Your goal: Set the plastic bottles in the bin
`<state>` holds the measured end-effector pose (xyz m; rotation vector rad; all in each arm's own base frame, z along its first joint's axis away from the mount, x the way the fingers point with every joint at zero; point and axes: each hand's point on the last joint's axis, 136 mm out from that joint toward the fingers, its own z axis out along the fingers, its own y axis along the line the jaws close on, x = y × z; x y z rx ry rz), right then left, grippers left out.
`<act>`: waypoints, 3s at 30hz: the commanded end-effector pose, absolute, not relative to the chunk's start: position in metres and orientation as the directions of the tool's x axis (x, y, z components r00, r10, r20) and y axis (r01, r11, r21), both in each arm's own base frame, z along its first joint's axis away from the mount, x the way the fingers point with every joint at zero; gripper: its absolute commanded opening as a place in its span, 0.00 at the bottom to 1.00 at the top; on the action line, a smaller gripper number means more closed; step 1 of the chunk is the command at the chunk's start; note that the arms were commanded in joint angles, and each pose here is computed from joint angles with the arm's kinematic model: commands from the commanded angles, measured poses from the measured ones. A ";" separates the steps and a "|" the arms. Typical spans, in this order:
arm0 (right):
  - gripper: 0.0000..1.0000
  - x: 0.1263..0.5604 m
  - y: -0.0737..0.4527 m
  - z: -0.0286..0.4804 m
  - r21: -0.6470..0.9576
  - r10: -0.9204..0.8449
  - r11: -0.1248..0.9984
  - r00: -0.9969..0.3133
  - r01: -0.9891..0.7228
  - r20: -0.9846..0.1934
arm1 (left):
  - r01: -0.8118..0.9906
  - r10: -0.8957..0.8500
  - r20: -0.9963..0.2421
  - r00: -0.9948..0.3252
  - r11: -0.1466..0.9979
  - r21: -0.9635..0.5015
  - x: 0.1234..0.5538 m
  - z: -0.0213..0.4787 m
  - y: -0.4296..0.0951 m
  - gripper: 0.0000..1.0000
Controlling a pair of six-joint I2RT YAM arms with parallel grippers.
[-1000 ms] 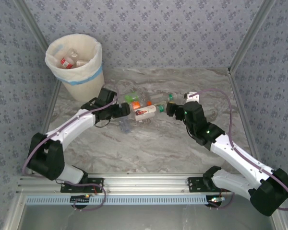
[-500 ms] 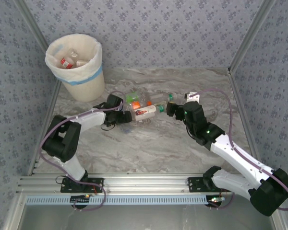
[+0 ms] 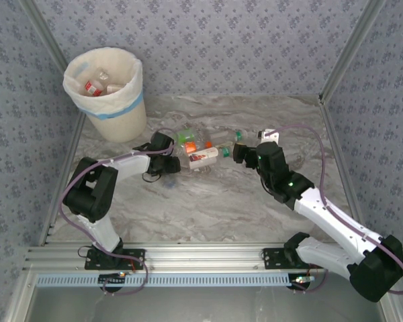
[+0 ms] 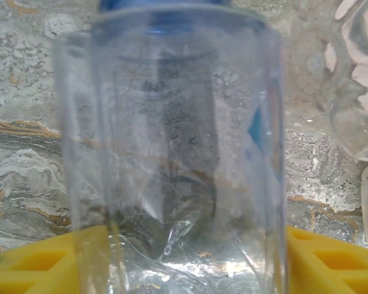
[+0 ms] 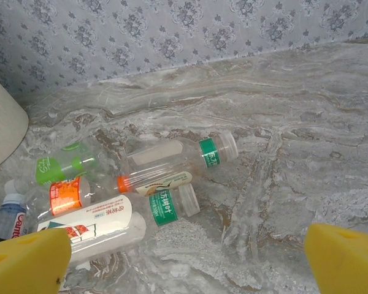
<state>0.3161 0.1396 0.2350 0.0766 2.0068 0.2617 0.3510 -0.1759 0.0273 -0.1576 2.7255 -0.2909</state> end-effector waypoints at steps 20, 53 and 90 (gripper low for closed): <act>1.00 0.321 0.159 0.238 0.262 0.174 0.954 -0.444 -0.145 -0.879 | 0.093 -0.116 -0.546 -0.830 0.936 -0.341 0.344 0.111 -0.188 0.46; 1.00 0.299 0.227 0.282 0.211 0.047 0.834 -0.315 -0.510 -0.948 | 0.297 -0.089 -0.952 -0.294 0.938 -0.179 0.426 0.415 -0.178 0.42; 1.00 0.283 0.200 0.282 0.230 0.089 0.876 -0.328 -0.423 -0.941 | -0.079 0.101 -0.953 -0.285 0.989 0.128 0.569 0.421 0.053 0.51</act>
